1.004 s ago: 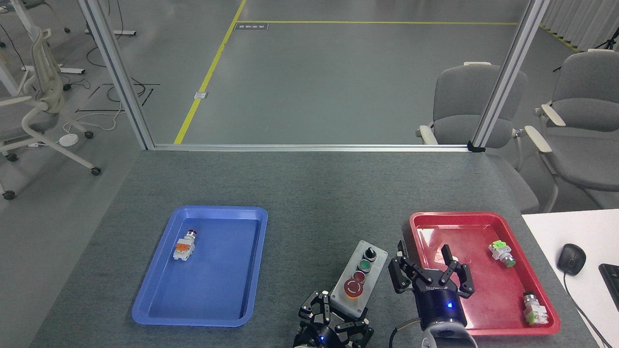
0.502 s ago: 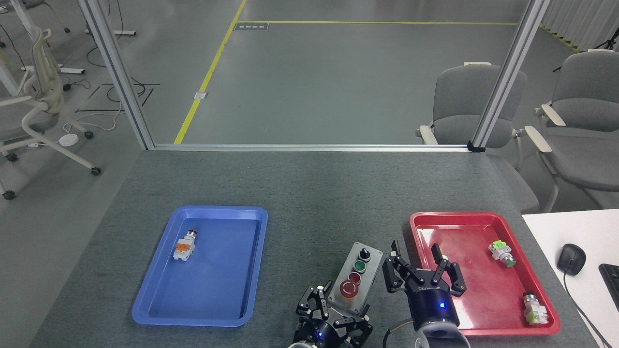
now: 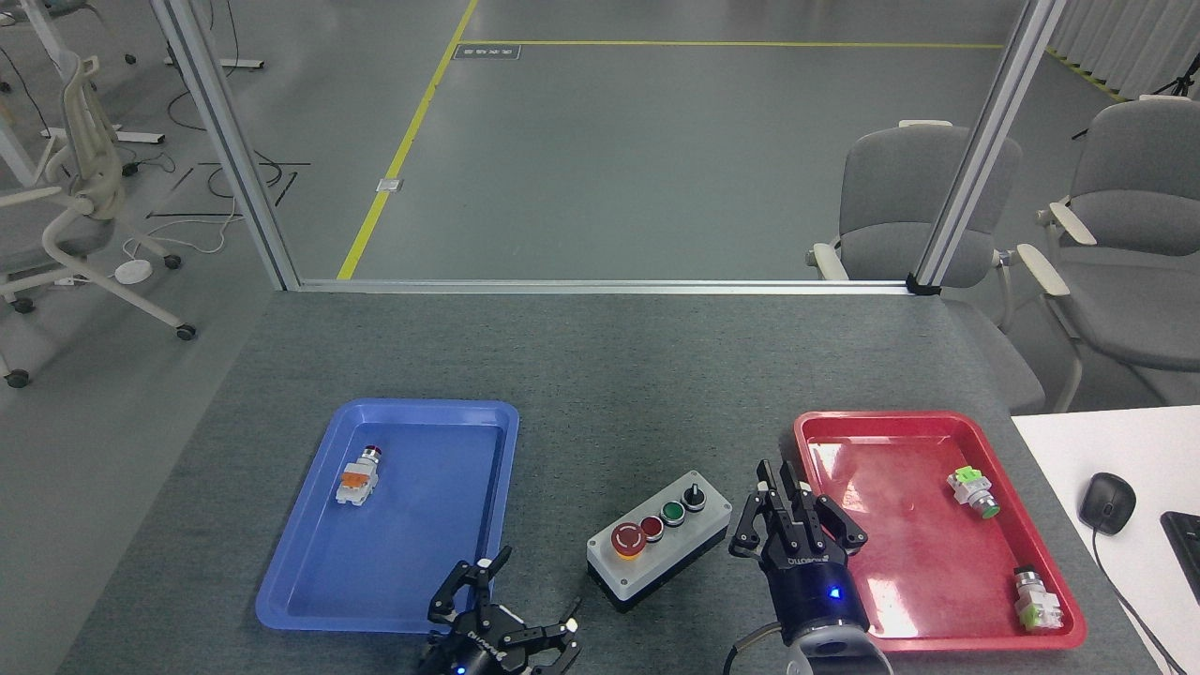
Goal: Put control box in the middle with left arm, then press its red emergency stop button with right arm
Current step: 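Withdraw the left gripper and move the right gripper over the control box, then press down on the red button with the right gripper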
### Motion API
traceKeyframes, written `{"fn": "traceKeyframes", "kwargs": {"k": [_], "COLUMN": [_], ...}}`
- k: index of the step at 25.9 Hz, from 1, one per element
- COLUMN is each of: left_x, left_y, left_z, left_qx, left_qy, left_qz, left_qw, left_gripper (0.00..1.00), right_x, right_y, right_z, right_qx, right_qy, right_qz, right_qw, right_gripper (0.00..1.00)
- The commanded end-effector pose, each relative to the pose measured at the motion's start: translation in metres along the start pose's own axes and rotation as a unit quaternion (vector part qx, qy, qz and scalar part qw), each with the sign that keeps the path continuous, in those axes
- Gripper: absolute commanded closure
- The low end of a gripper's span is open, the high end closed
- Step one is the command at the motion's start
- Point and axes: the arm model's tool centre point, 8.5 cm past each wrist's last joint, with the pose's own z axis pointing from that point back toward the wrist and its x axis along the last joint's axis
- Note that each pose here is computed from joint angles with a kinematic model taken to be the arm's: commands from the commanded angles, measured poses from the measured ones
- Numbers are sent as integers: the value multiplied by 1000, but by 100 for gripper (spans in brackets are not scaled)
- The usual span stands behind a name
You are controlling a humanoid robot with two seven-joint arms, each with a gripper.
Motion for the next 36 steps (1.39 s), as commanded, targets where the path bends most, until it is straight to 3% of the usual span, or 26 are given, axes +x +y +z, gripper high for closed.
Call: {"fn": "traceKeyframes", "kwargs": {"k": [1, 4, 8, 12, 16, 21, 24, 27, 36], "left_x": [-49, -111, -187, -237, -261, -259, -251, -247, -247], "left_y": [5, 26, 42, 46, 40, 46, 45, 44, 45], "left_z": [36, 56, 85, 98, 85, 65, 59, 63, 64], "left_qx": [13, 48, 91, 120, 115, 128, 134, 136, 132], "left_qy": [34, 82, 168, 241, 322, 336, 336, 334, 332], "left_qz": [11, 22, 67, 119, 151, 176, 191, 185, 174], "left_qw": [999, 995, 979, 956, 927, 916, 913, 914, 918], "left_gripper": [1, 1, 1, 1, 1, 1, 1, 1, 1], "right_x": [8, 14, 29, 51, 69, 88, 92, 94, 98], "right_y": [3, 5, 7, 11, 21, 36, 48, 54, 80], "right_z": [3, 4, 4, 4, 6, 4, 1, 2, 3], "right_qx": [4, 6, 9, 15, 28, 51, 68, 75, 114], "right_qy": [-16, -40, -63, -90, -124, -140, -145, -146, -138], "right_qz": [0, 4, 1, 1, -1, -4, 10, 28, 39], "right_qw": [1000, 999, 998, 996, 992, 989, 987, 986, 983], "right_gripper": [87, 96, 100, 100, 100, 100, 100, 100, 100]}}
